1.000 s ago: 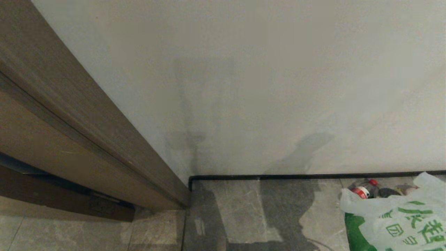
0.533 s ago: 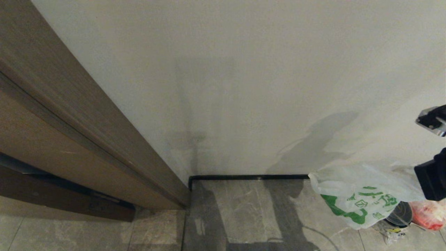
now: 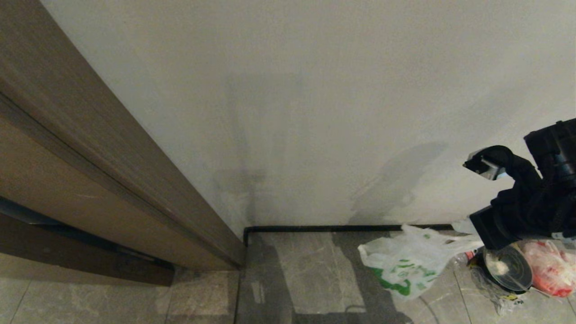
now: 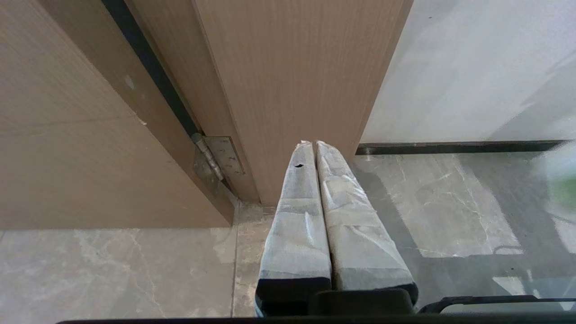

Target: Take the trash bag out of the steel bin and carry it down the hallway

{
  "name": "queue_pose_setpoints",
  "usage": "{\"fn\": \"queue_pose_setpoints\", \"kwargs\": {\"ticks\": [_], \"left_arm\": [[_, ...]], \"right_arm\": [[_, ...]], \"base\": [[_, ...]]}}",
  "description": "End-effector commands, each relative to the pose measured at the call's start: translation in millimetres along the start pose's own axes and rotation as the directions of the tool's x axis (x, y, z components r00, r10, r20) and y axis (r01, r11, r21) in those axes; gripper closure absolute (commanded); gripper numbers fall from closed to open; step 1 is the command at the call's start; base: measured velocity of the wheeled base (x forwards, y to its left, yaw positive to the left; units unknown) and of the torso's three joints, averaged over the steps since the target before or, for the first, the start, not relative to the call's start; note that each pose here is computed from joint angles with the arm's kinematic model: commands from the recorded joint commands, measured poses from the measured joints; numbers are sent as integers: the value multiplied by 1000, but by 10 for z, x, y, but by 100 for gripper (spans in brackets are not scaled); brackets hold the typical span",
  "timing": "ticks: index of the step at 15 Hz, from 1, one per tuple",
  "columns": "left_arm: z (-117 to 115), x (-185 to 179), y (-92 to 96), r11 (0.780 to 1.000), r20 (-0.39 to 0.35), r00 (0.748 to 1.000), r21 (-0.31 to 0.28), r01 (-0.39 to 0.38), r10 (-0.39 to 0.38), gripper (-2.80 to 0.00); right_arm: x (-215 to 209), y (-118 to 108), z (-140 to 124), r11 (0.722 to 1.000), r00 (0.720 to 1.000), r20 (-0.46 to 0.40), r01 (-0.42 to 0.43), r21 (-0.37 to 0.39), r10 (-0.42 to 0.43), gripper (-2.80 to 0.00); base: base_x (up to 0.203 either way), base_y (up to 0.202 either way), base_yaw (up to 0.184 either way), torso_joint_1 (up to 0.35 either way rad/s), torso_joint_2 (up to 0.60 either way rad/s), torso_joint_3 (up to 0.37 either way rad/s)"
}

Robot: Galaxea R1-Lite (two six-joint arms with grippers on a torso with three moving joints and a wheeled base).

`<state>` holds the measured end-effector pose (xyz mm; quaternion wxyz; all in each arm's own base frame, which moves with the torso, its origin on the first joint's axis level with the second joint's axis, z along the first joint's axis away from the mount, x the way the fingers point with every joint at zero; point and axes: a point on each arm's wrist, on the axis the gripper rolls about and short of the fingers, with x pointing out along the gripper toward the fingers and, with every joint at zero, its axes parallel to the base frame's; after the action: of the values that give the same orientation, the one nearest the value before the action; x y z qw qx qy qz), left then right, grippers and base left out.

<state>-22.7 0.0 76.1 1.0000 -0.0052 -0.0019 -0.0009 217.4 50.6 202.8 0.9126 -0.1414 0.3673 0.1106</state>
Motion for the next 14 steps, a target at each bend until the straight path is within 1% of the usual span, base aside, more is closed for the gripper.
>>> {"fn": "queue_pose_setpoints", "kwargs": {"ticks": [1, 3, 4, 5, 8, 9, 11, 12, 14], "left_arm": [[1, 0, 0, 1000, 1, 1000, 0, 0, 0, 0], [1, 0, 0, 1000, 1, 1000, 0, 0, 0, 0], [1, 0, 0, 1000, 1, 1000, 0, 0, 0, 0], [1, 0, 0, 1000, 1, 1000, 0, 0, 0, 0], [1, 0, 0, 1000, 1, 1000, 0, 0, 0, 0], [1, 0, 0, 1000, 1, 1000, 0, 0, 0, 0], [1, 0, 0, 1000, 1, 1000, 0, 0, 0, 0], [1, 0, 0, 1000, 1, 1000, 0, 0, 0, 0], [1, 0, 0, 1000, 1, 1000, 0, 0, 0, 0]], "right_arm": [[129, 62, 53, 1000, 1000, -2, 13, -23, -13, -280], [87, 63, 45, 1000, 1000, 9, 18, -19, -18, -280], [8, 57, 29, 1000, 999, 27, 20, -10, -19, -280], [-102, 51, -2, 1000, 998, 54, 21, 14, -21, -280], [-446, 45, -189, 991, 990, 133, 18, 130, -36, -280], [-568, 32, -272, 985, 986, 163, 17, 169, -45, 0], [-766, -29, -473, 968, 976, 198, 39, 246, -89, 0], [-872, -38, -567, 963, 969, 224, 42, 265, -104, 0], [-1043, 1, -840, 951, 956, 268, 36, 308, -123, 0]], "base": [[0, 0, 0, 0, 0, 0], [0, 0, 0, 0, 0, 0], [0, 0, 0, 0, 0, 0], [0, 0, 0, 0, 0, 0], [0, 0, 0, 0, 0, 0], [0, 0, 0, 0, 0, 0], [0, 0, 0, 0, 0, 0], [0, 0, 0, 0, 0, 0], [0, 0, 0, 0, 0, 0]]}}
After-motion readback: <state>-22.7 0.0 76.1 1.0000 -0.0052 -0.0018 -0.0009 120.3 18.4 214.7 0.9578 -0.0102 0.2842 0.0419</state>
